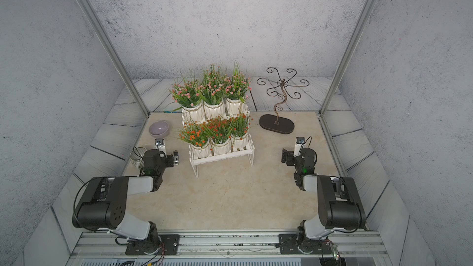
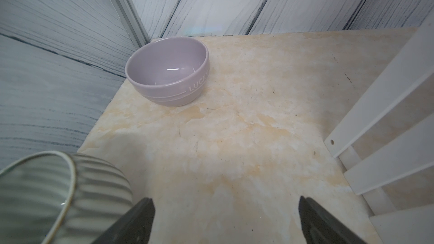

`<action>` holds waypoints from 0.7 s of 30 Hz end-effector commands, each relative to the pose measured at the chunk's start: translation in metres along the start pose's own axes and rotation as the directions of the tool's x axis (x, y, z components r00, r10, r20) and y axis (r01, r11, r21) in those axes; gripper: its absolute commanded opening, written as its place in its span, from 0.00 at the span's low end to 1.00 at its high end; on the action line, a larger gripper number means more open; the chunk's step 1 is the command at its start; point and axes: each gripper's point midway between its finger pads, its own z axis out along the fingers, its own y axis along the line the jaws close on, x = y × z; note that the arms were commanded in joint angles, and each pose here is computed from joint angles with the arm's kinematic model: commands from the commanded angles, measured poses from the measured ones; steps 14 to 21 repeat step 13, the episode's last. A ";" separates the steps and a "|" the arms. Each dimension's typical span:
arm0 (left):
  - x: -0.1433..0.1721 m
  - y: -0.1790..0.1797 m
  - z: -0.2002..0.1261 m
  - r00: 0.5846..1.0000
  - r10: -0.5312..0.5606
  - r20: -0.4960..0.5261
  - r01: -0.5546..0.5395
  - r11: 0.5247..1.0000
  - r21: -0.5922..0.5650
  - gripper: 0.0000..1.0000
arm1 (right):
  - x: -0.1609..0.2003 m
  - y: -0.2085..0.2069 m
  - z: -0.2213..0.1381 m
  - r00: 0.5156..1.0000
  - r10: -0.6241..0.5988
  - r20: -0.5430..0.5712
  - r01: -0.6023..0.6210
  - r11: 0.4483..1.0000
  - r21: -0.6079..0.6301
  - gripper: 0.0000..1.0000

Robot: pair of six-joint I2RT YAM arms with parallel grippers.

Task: Place the baby's breath potted plants on the rack by color
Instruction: Reset both arms

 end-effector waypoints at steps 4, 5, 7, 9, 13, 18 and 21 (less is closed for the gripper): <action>-0.007 0.001 0.001 1.000 -0.003 0.015 0.003 1.000 -0.009 0.99 | 0.002 -0.001 0.006 1.000 -0.012 -0.017 0.012 1.000 0.011 0.99; -0.008 0.001 0.001 1.000 -0.003 0.015 0.003 1.000 -0.008 0.99 | 0.002 -0.002 0.006 1.000 -0.011 -0.018 0.011 1.000 0.013 0.99; -0.008 0.001 0.001 1.000 -0.001 0.016 0.001 1.000 -0.010 0.99 | 0.001 -0.002 0.006 1.000 -0.012 -0.017 0.012 1.000 0.013 0.99; -0.008 0.001 0.001 1.000 0.000 0.017 0.000 1.000 -0.014 0.99 | 0.001 -0.001 0.005 1.000 -0.012 -0.015 0.012 1.000 0.012 0.99; -0.008 0.001 0.001 1.000 0.003 0.019 -0.002 1.000 -0.017 0.99 | 0.001 -0.001 0.004 1.000 -0.012 -0.009 0.012 1.000 0.012 0.99; -0.008 0.001 0.001 1.000 0.003 0.019 -0.002 1.000 -0.017 0.99 | 0.001 -0.001 0.004 1.000 -0.012 -0.009 0.012 1.000 0.012 0.99; -0.008 0.001 0.001 1.000 0.003 0.019 -0.002 1.000 -0.017 0.99 | 0.001 -0.001 0.004 1.000 -0.012 -0.009 0.012 1.000 0.012 0.99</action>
